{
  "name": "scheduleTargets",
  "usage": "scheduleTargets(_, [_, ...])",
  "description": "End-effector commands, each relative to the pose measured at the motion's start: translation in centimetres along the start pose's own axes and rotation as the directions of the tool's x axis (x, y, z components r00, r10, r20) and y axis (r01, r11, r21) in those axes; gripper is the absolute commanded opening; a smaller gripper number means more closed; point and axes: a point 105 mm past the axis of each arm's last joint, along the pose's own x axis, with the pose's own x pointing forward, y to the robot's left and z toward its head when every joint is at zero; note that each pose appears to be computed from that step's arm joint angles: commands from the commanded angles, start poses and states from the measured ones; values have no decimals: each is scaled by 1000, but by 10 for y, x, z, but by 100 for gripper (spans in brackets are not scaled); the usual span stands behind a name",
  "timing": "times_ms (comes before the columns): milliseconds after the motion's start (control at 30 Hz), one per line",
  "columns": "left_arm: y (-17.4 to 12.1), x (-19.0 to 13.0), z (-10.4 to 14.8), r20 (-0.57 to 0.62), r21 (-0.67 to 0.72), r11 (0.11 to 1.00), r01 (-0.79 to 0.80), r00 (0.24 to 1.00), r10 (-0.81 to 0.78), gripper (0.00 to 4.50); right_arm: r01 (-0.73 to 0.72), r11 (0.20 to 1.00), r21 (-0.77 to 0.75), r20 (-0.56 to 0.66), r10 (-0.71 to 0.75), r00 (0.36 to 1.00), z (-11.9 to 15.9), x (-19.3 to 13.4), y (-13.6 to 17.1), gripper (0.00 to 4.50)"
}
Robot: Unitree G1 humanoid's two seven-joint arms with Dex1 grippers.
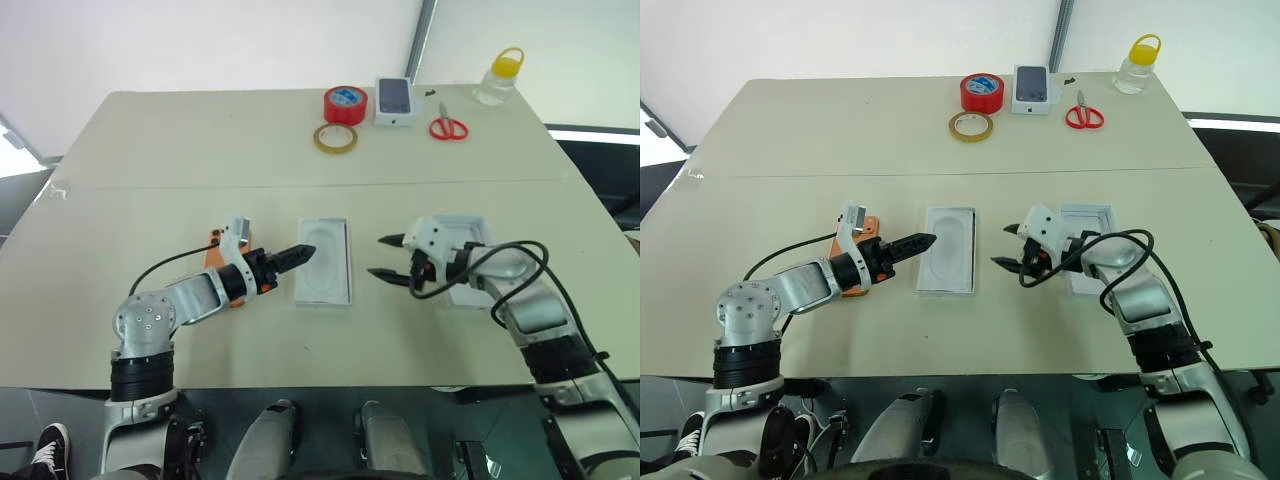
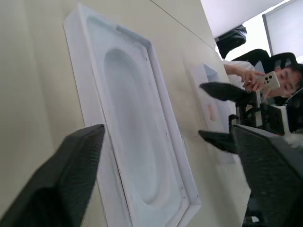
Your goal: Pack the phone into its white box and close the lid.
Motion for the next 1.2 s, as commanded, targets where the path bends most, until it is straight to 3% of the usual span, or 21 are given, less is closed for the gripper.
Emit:
scheduleTargets(33, [-2, -9, 17, 72, 78, 997, -16, 997, 11, 441, -2, 1000, 12, 144, 0, 990, 38, 1, -3, 343])
scheduleTargets(67, [-2, -11, 21, 84, 106, 994, -32, 996, 23, 441, -24, 999, 25, 173, 20, 985, 45, 4, 1, 343])
scheduleTargets(133, [-2, -18, 30, 121, 192, 979, -65, 992, 42, 450, -38, 999, 36, 190, 30, 981, 50, 15, 8, 289])
scheduleTargets(233, [-3, -27, 39, 152, 339, 936, -93, 987, 43, 450, -54, 998, 28, 187, 48, 981, 50, 31, 23, 167])
scheduleTargets(267, [-3, -31, 41, 160, 397, 913, -95, 987, 33, 450, -50, 998, 33, 186, 43, 982, 51, 37, 26, 102])
scheduleTargets(333, [7, -42, 43, 170, 548, 820, -166, 982, 85, 450, -41, 999, -10, 160, 42, 986, 49, 50, 34, 10])
scheduleTargets(433, [19, -57, 48, 205, 660, 716, -226, 972, 118, 450, -35, 999, -30, 134, 39, 990, 47, 62, 42, 4])
scheduleTargets(500, [20, -71, 57, 253, 648, 725, -233, 964, 84, 450, -42, 998, -46, 98, 46, 994, 44, 70, 49, 4])
scheduleTargets(600, [24, -79, 60, 270, 701, 666, -255, 959, 84, 450, -61, 992, -109, 55, 68, 996, 38, 76, 59, 4])
scheduleTargets(833, [27, -76, 56, 278, 697, 668, -259, 957, 81, 450, -103, 984, -144, -77, 93, 993, 12, 70, 63, 4])
scheduleTargets(1200, [19, -70, 48, 248, 686, 698, -206, 968, 41, 450, -131, 977, -169, -109, 114, 988, 6, 61, 61, 4])
